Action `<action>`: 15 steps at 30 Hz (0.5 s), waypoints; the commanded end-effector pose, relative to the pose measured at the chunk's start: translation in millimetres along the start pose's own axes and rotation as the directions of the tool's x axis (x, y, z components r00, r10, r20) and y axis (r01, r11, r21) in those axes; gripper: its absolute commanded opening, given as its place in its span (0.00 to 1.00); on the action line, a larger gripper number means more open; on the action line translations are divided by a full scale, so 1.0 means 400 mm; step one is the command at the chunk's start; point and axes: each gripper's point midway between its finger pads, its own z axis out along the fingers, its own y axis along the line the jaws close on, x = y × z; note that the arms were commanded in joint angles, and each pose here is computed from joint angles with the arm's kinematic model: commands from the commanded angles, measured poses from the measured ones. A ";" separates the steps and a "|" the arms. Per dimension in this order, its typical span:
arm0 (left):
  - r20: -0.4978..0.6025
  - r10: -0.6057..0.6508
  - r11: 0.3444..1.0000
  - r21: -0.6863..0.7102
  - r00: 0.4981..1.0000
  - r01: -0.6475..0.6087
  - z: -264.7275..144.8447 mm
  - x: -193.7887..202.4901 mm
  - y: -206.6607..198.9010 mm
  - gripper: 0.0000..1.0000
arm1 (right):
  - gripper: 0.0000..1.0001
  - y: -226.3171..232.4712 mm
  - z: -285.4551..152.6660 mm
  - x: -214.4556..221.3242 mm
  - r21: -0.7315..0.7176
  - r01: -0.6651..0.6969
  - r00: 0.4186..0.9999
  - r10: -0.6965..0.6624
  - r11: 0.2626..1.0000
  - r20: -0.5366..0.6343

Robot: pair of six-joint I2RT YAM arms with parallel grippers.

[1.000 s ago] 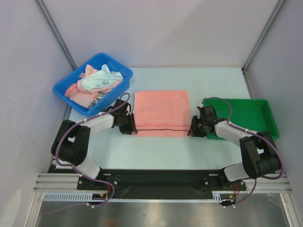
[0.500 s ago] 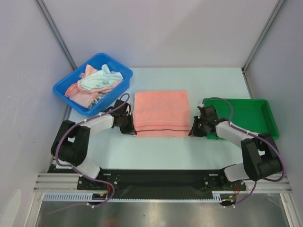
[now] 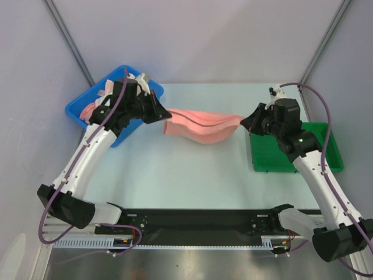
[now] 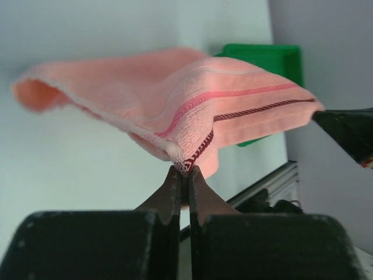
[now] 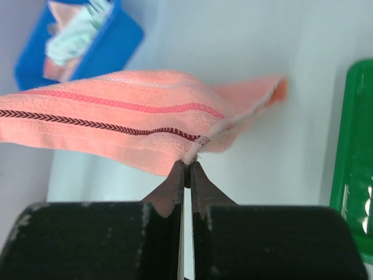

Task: Fold and stack the towels
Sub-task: Fold the towel

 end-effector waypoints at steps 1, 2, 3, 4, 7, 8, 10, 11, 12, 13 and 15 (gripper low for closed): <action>-0.009 -0.053 0.993 0.101 0.999 0.054 -0.070 -0.035 -0.104 0.01 | 0.00 0.055 -0.053 -0.085 -0.036 -0.016 0.996 0.019 0.999 0.084; 0.020 -0.046 0.993 0.113 0.999 0.043 -0.088 -0.066 -0.127 0.00 | 0.00 0.065 -0.046 -0.108 -0.046 -0.013 0.994 0.018 0.999 0.107; 0.022 -0.045 0.993 0.112 0.999 0.043 -0.086 -0.078 -0.132 0.00 | 0.00 0.086 -0.054 -0.142 -0.065 -0.005 0.990 0.014 0.998 0.139; 0.000 -0.057 0.994 0.096 0.998 0.057 -0.051 -0.087 -0.122 0.00 | 0.00 0.098 -0.048 -0.167 -0.079 0.003 0.986 0.010 0.997 0.166; -0.001 -0.070 0.987 0.144 0.998 0.069 -0.024 -0.135 -0.141 0.01 | 0.00 0.114 -0.015 -0.234 -0.080 0.020 0.976 -0.002 0.997 0.217; -0.002 -0.081 0.986 0.144 0.997 0.080 0.010 -0.167 -0.139 0.00 | 0.00 0.119 -0.005 -0.265 -0.081 0.034 0.969 -0.013 0.996 0.248; 0.012 -0.097 0.984 0.152 0.995 0.094 0.031 -0.218 -0.130 0.01 | 0.00 0.129 0.033 -0.339 -0.081 0.051 0.954 -0.024 0.995 0.298; 0.025 -0.112 0.982 0.156 0.993 0.107 0.063 -0.267 -0.123 0.00 | 0.00 0.121 0.056 -0.361 -0.070 0.062 0.951 -0.037 0.996 0.308; 0.031 -0.122 0.979 0.166 0.992 0.115 0.076 -0.292 -0.122 0.00 | 0.00 0.125 0.068 -0.389 -0.069 0.074 0.944 -0.048 0.995 0.327; 0.010 -0.125 0.972 0.204 0.992 0.120 0.093 -0.308 -0.132 0.00 | 0.00 0.128 0.105 -0.429 -0.068 0.086 0.937 -0.058 0.994 0.344; 0.024 -0.140 0.956 0.262 0.990 0.129 0.143 -0.386 -0.134 0.00 | 0.00 0.131 0.128 -0.480 -0.063 0.119 0.924 -0.087 0.991 0.373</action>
